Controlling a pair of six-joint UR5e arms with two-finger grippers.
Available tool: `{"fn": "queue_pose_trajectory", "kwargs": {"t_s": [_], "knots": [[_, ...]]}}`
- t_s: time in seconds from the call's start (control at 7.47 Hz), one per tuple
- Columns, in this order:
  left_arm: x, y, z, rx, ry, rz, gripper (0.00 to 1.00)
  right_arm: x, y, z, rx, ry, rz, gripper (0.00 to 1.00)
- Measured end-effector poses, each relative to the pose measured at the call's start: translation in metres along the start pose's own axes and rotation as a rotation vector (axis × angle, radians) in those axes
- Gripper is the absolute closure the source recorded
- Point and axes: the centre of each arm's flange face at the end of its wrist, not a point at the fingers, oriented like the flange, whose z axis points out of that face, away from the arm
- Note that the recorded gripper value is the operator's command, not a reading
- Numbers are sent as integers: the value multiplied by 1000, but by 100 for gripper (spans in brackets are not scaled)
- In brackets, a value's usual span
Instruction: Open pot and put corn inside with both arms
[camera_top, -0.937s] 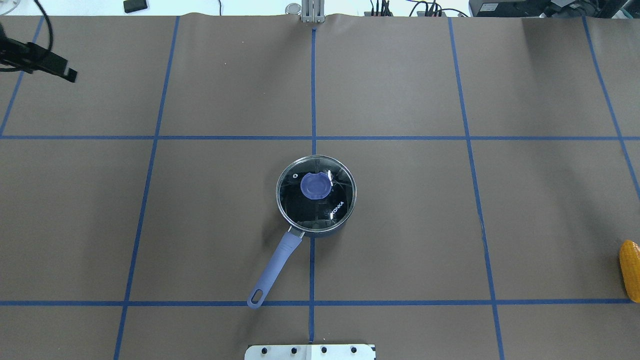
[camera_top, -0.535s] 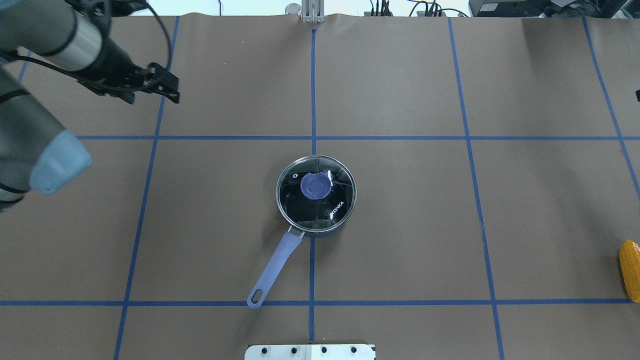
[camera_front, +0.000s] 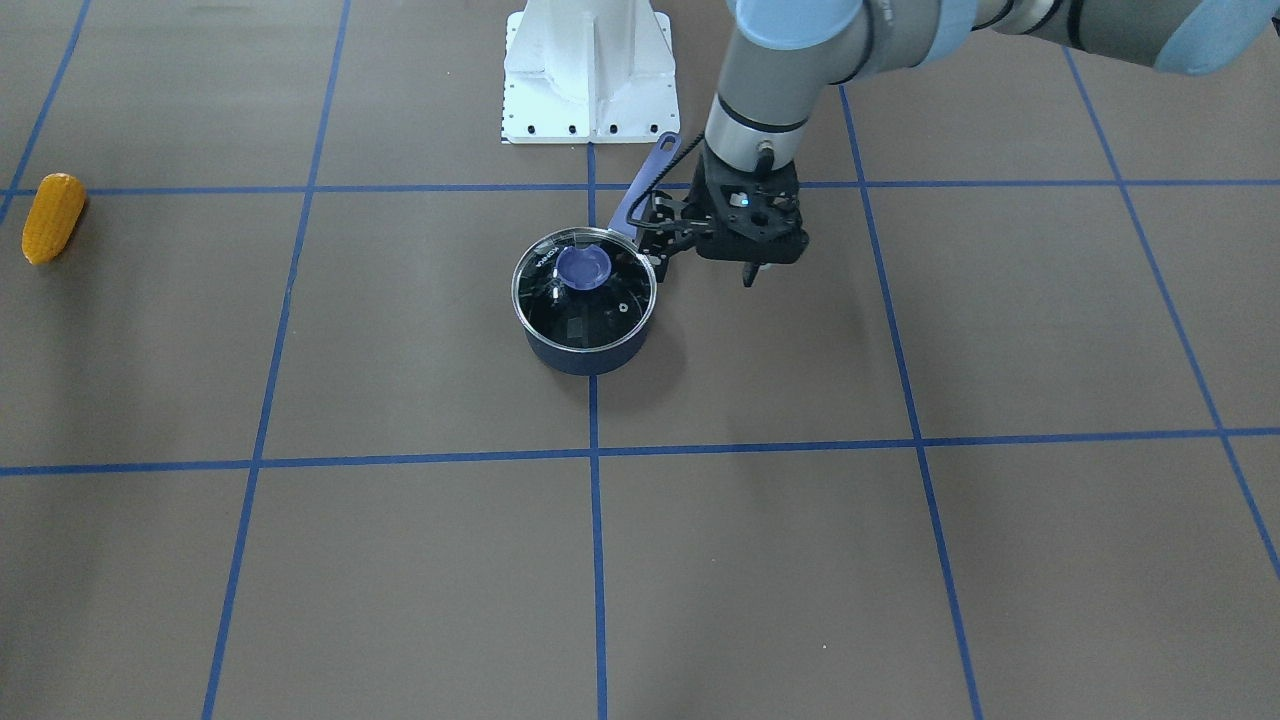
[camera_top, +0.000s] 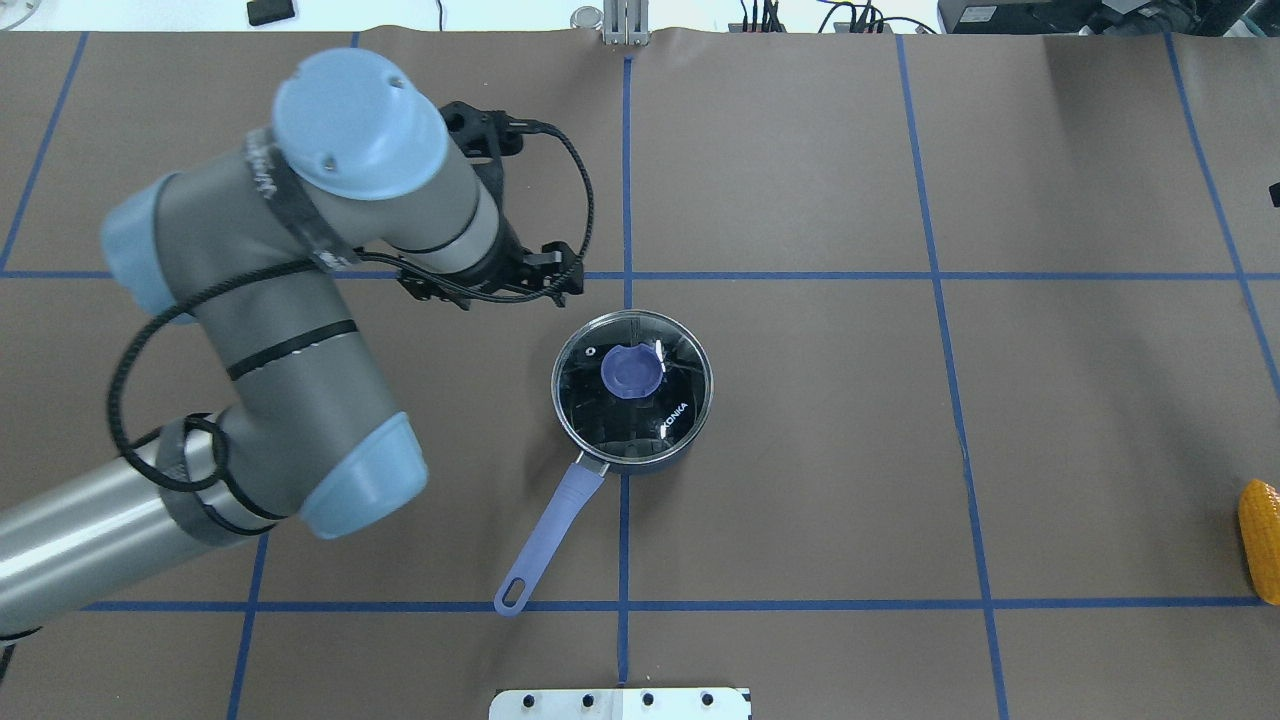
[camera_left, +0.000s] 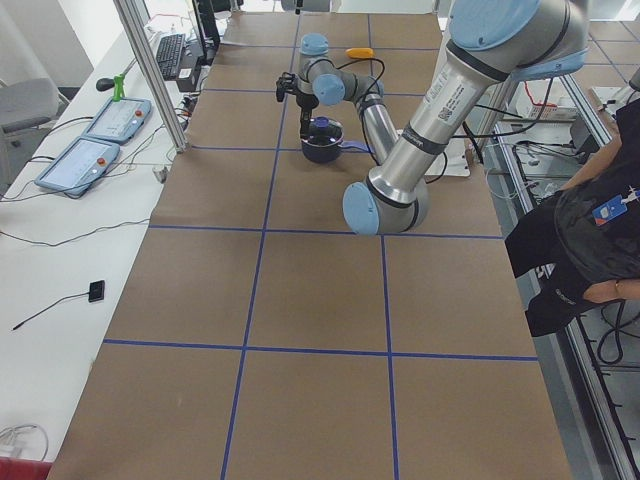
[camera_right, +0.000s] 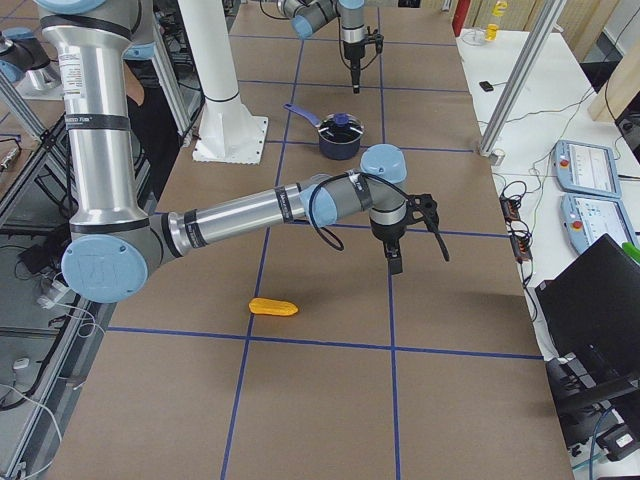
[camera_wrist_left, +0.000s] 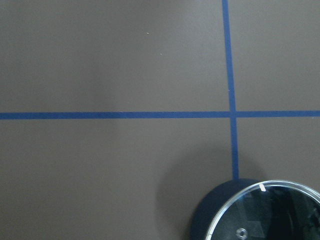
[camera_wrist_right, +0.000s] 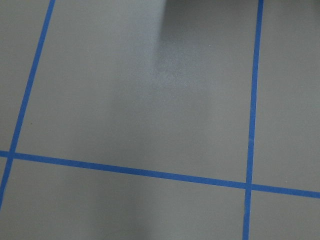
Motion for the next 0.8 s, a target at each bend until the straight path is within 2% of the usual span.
{"fn": "queue_pose_trajectory", "kwargs": {"t_s": [0.27, 0.67, 0.8], "knots": [[63, 23, 24, -13, -34, -21, 2, 0, 1, 0, -1, 0, 1, 0], [88, 41, 46, -27, -66, -24, 3, 0, 1, 2, -4, 1, 0, 0], [90, 43, 52, -30, -73, -24, 11, 0, 1, 3, -5, 1, -1, 0]]}}
